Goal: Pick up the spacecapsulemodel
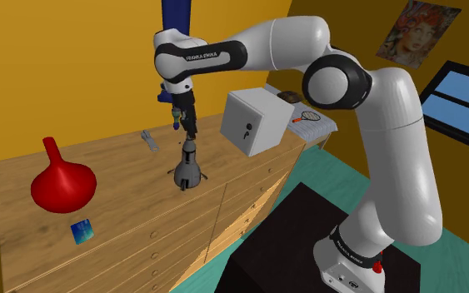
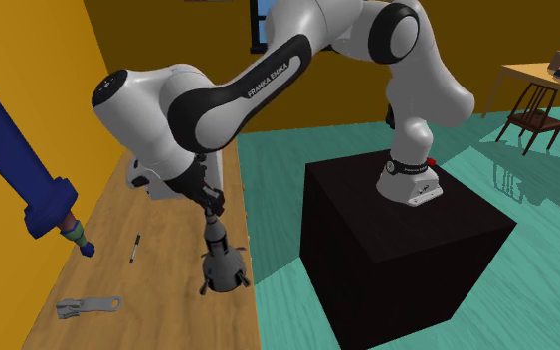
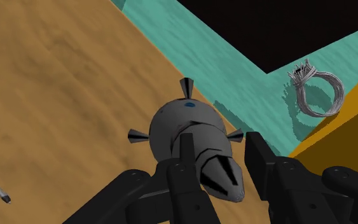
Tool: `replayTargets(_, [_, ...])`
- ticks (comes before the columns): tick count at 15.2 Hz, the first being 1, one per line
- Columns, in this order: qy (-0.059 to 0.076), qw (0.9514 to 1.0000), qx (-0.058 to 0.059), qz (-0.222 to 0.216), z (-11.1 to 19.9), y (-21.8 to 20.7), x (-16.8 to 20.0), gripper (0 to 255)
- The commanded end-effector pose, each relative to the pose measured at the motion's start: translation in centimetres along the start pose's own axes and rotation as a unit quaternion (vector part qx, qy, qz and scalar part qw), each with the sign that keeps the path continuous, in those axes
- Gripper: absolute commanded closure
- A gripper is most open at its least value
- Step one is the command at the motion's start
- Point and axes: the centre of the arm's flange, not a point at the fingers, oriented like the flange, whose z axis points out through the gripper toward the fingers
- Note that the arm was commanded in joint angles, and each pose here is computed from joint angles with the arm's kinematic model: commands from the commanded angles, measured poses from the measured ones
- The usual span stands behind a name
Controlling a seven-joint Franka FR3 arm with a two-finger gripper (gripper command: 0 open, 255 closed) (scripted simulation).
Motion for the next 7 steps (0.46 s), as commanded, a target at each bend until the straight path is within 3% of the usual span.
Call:
replayTargets(1, [0.000, 1.0000, 0.000, 0.000, -1.2, -0.2, -0.5, 255])
replayTargets(7, [0.000, 1.0000, 0.000, 0.000, -3.2, -0.4, -1.3, 255])
